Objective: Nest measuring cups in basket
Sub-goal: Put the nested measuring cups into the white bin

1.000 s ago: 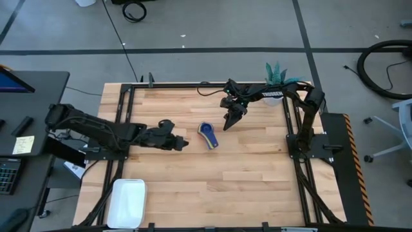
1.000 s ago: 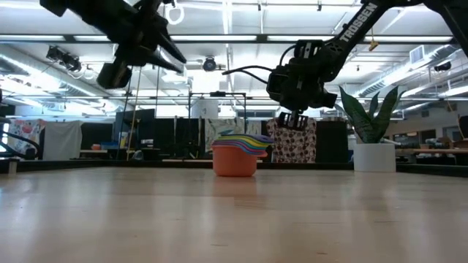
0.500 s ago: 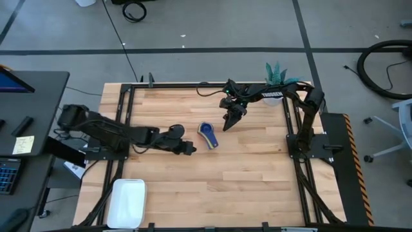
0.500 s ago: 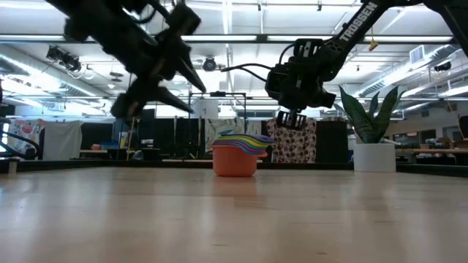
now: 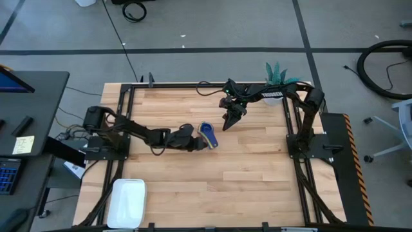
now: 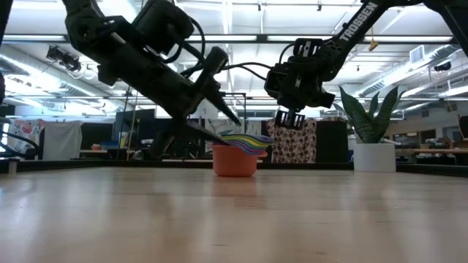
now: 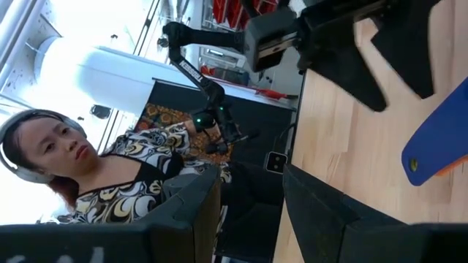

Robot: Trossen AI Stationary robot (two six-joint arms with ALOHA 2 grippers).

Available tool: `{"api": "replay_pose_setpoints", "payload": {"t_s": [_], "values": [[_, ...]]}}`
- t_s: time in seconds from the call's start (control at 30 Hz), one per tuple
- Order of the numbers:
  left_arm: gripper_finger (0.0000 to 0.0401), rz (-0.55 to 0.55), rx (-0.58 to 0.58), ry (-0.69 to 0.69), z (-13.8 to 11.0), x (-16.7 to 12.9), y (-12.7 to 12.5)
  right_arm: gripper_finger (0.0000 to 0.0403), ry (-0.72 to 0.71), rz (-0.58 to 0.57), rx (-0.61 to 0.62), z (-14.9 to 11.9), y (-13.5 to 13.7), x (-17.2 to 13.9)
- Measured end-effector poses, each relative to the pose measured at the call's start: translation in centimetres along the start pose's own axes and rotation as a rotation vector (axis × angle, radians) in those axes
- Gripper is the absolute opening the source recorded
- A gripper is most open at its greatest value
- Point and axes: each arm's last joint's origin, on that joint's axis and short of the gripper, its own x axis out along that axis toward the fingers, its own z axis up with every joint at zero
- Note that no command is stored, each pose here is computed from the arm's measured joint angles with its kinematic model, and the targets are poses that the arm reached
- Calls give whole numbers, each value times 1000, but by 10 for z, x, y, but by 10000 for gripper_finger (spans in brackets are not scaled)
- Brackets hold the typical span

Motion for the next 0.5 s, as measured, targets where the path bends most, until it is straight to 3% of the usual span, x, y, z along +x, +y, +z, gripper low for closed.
{"api": "replay_pose_setpoints", "payload": {"t_s": [0.17,0.5], "values": [[169,33,2,-23,2,2,5,155,0,0,-1,0,0,0],[162,0,75,2,1,1,2,155,0,0,-12,1,0,0]]}}
